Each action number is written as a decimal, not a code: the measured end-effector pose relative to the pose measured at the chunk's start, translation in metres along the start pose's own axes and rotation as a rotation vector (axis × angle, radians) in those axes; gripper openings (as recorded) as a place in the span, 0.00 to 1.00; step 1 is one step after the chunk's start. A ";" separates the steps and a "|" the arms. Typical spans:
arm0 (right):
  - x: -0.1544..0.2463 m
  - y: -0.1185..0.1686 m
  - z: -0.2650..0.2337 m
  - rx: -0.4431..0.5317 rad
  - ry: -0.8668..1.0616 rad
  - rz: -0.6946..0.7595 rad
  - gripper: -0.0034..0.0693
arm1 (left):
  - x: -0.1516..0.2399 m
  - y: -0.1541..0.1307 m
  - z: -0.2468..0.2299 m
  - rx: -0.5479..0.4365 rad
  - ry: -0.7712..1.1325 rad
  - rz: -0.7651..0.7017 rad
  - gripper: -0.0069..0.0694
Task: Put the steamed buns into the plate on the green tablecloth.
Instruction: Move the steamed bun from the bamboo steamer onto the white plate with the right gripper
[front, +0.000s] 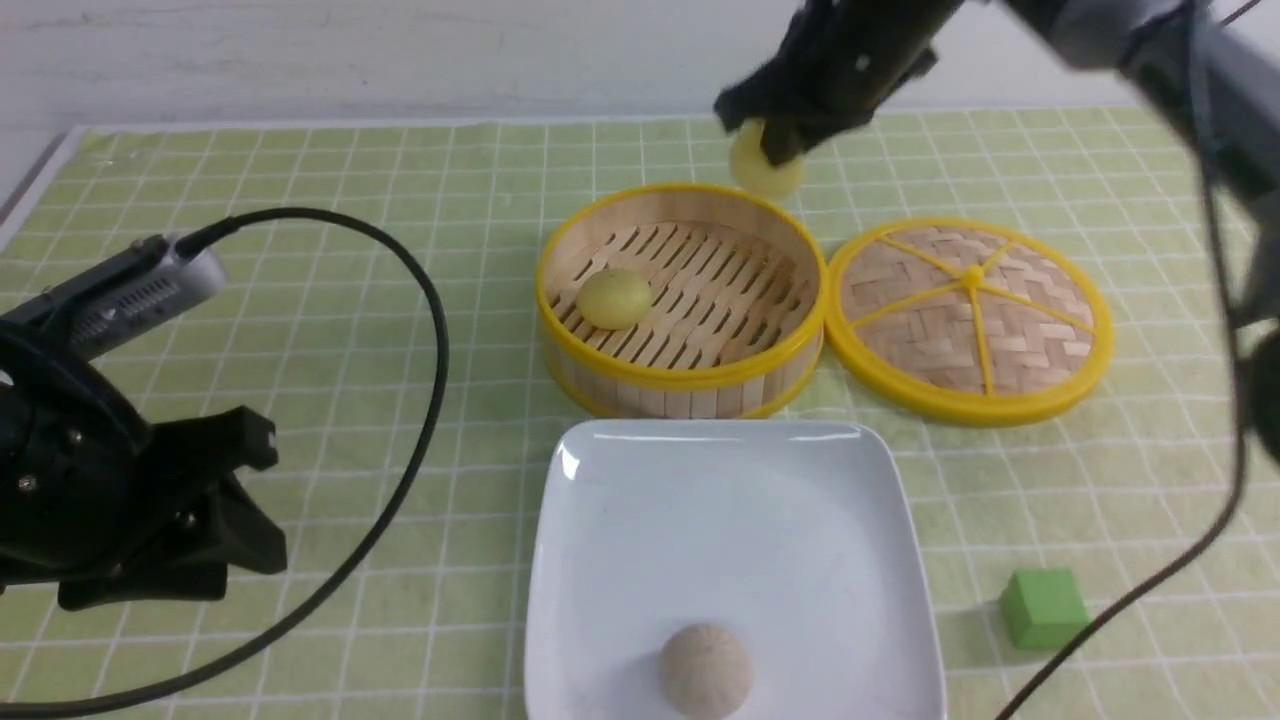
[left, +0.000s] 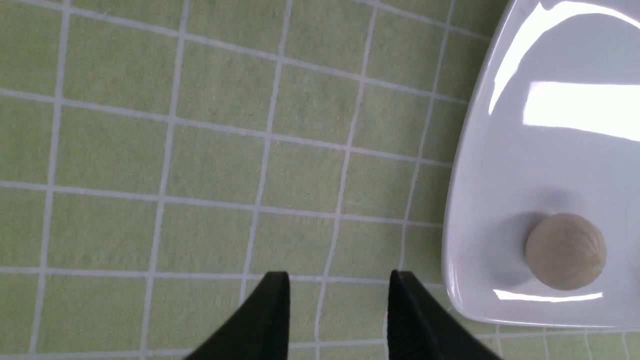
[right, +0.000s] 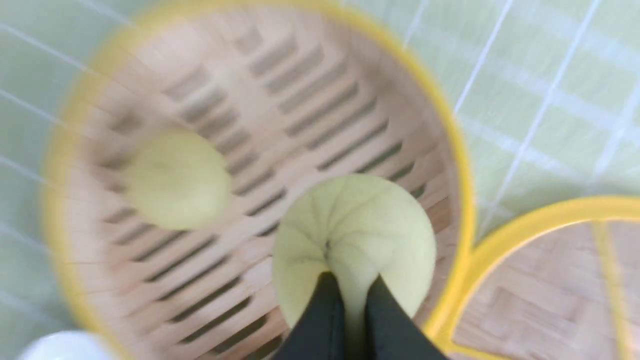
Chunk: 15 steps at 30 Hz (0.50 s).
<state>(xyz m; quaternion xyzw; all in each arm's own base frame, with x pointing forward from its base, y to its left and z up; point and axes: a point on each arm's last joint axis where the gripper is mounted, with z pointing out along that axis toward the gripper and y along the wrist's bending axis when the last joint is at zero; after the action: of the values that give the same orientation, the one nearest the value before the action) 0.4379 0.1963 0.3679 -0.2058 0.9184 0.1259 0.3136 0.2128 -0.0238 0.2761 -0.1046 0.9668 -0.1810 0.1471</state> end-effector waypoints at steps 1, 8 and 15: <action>0.000 0.004 -0.025 -0.007 -0.022 0.007 0.07 | 0.000 0.000 0.000 0.000 0.000 -0.001 0.49; 0.089 0.028 -0.055 -0.134 0.252 0.089 0.07 | 0.000 0.000 0.000 0.000 0.005 -0.001 0.49; 0.185 0.041 0.036 -0.150 0.309 0.088 0.11 | -0.001 0.000 0.000 0.000 -0.007 -0.002 0.49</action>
<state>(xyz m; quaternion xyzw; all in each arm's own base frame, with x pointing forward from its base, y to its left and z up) 0.3048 0.1900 0.2278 -0.2053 0.9517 0.1746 0.1468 0.2134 -0.0232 0.2763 -0.1061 0.9662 -0.1805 0.1503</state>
